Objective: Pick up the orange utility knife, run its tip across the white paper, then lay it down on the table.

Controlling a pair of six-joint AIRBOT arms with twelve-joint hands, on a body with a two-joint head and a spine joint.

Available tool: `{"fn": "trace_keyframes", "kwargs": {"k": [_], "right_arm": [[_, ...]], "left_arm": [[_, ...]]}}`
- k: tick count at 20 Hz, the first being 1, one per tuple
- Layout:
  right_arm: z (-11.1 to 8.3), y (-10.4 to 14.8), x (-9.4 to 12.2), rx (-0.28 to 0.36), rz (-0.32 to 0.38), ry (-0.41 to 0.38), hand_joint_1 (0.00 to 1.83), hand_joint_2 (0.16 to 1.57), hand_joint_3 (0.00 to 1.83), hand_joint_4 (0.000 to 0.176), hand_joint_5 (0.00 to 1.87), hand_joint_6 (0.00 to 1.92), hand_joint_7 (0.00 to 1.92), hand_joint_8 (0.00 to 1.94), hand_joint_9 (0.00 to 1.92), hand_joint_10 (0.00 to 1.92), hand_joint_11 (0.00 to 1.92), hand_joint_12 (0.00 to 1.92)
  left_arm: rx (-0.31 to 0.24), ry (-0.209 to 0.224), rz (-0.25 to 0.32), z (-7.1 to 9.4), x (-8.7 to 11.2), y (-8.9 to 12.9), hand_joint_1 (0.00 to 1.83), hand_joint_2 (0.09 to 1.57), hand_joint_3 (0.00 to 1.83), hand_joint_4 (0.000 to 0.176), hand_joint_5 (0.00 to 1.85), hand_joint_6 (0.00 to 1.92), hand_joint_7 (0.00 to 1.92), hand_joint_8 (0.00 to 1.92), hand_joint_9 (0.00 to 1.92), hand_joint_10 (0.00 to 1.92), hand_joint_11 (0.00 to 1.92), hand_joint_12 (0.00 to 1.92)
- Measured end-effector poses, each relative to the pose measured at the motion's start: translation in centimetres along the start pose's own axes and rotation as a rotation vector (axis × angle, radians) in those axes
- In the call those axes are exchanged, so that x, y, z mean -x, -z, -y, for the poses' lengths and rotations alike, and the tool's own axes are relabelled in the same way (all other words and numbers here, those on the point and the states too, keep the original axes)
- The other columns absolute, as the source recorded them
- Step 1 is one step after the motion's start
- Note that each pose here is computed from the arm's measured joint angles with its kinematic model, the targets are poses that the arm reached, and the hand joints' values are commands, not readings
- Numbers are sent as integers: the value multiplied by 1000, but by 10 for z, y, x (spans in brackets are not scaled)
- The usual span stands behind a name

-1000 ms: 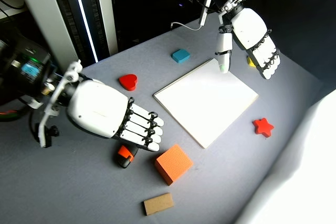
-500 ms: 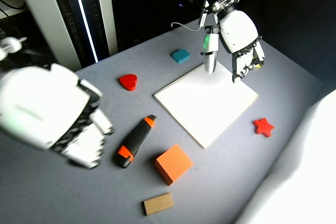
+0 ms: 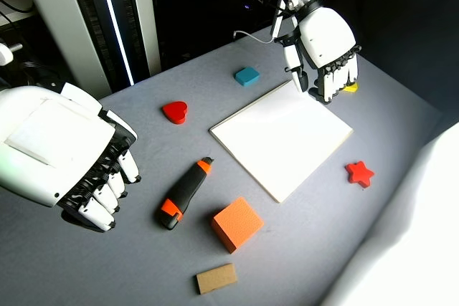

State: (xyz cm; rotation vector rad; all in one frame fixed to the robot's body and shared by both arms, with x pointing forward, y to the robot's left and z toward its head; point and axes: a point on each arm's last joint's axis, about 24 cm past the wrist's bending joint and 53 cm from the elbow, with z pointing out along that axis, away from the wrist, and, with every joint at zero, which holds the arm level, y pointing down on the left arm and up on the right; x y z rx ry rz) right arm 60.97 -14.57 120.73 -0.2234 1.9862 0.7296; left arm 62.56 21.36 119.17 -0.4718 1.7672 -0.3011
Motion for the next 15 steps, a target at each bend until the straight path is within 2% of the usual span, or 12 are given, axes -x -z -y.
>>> {"fn": "trace_keyframes", "kwargs": {"k": [3, 7, 8, 10, 11, 13, 15], "right_arm": [[-2, -1, 1, 5, 5, 1, 16, 1393, 7, 0, 867, 1685, 1058, 1538, 946, 1921, 753, 1921], [-1, -2, 4, 5, 28, 39, 0, 1400, 7, 0, 859, 1654, 1052, 1569, 967, 1921, 795, 1921], [-1, -2, 5, 4, 33, 46, 8, 1400, 6, 0, 855, 1650, 1038, 1573, 948, 1921, 766, 1921], [0, -2, 9, 4, 56, 69, 25, 1399, 4, 0, 846, 1620, 1024, 1576, 939, 1921, 759, 1921], [-1, -2, 14, 5, 82, 99, 40, 1403, 5, 0, 855, 1627, 1026, 1585, 941, 1921, 766, 1921], [0, 0, 27, 2, 152, 177, 47, 1411, 7, 0, 855, 1620, 1023, 1561, 926, 1921, 735, 1921], [1, 2, 35, -5, 194, 226, 75, 1410, 5, 0, 860, 1629, 1027, 1573, 931, 1921, 728, 1921]], "left_arm": [[2, -1, -3, -1, -1, 0, 686, 1412, 4, 152, 491, 1748, 729, 1557, 661, 1754, 461, 1921], [3, -2, -5, -1, -2, 0, 688, 1415, 2, 144, 488, 1751, 709, 1575, 652, 1758, 459, 1921], [3, -2, -5, -1, -2, 0, 702, 1410, 0, 136, 498, 1734, 706, 1576, 646, 1773, 455, 1921], [3, 0, -4, -1, -1, 0, 709, 1403, 0, 142, 507, 1722, 710, 1559, 646, 1749, 447, 1921], [3, 1, -4, -1, -1, 0, 699, 1404, 0, 153, 503, 1728, 704, 1573, 643, 1761, 452, 1921], [3, 1, -5, -1, -1, 0, 698, 1402, 0, 158, 505, 1725, 692, 1615, 634, 1803, 465, 1921], [0, -6, -6, 0, -2, 0, 692, 1407, 1, 154, 497, 1736, 688, 1615, 624, 1798, 446, 1921]]}}
